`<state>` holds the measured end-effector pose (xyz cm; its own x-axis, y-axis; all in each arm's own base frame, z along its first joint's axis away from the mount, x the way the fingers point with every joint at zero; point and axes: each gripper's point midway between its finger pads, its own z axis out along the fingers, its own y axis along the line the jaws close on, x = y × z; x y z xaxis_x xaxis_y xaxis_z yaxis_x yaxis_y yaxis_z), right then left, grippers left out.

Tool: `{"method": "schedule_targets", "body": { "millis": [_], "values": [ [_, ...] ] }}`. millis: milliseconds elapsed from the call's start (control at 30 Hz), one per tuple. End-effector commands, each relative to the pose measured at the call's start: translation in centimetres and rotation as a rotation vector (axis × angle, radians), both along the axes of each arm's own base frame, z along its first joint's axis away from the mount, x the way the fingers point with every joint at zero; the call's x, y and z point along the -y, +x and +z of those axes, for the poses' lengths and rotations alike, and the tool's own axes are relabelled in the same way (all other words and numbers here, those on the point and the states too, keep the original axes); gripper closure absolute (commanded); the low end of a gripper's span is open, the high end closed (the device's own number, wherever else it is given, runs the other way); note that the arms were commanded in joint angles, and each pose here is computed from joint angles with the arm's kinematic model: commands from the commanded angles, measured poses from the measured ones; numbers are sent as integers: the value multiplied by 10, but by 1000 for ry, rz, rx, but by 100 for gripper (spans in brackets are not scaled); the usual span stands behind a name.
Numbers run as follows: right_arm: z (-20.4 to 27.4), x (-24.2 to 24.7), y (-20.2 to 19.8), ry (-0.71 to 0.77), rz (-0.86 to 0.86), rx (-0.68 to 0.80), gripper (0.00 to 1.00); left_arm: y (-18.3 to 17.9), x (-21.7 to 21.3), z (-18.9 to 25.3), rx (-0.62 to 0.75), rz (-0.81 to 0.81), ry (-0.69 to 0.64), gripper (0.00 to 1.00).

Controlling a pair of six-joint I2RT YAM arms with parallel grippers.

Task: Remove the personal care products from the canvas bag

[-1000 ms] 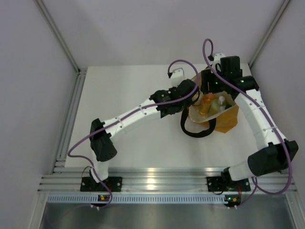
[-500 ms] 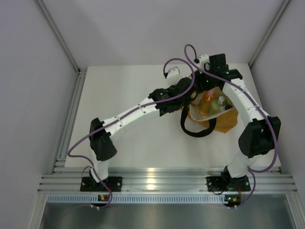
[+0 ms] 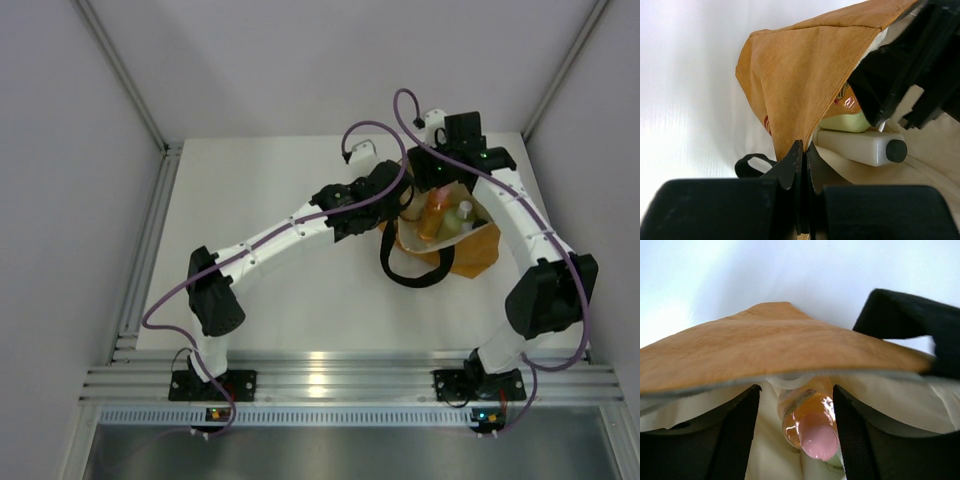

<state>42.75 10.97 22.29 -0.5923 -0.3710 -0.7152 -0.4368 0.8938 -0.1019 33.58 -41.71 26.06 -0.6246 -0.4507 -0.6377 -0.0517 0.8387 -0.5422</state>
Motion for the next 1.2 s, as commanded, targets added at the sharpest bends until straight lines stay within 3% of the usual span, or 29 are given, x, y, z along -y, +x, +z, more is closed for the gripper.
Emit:
{"method": "schedule_targets", "body": {
  "millis": [0, 433, 833, 967, 1033, 1100, 1167],
  "values": [
    [37, 13, 1, 28, -58, 127, 41, -2, -4, 20, 14, 6, -55, 100],
    [7, 36, -22, 25, -141, 54, 50, -2, -3, 14, 0, -3, -50, 100],
    [-18, 45, -24, 31, -176, 7, 68, -3, -4, 15, 2, -18, -42, 100],
    [-12, 45, -23, 40, -175, 35, 68, -4, -4, 15, 2, -25, -39, 100],
    [-8, 45, -21, 46, -183, 49, 61, -4, -4, 16, 3, -26, -39, 100],
    [-8, 47, -19, 47, -187, 47, 61, -4, -3, 15, 1, -30, -39, 100],
    [-6, 46, -17, 52, -188, 52, 74, -5, -3, 16, 1, -33, -42, 100]
  ]
}}
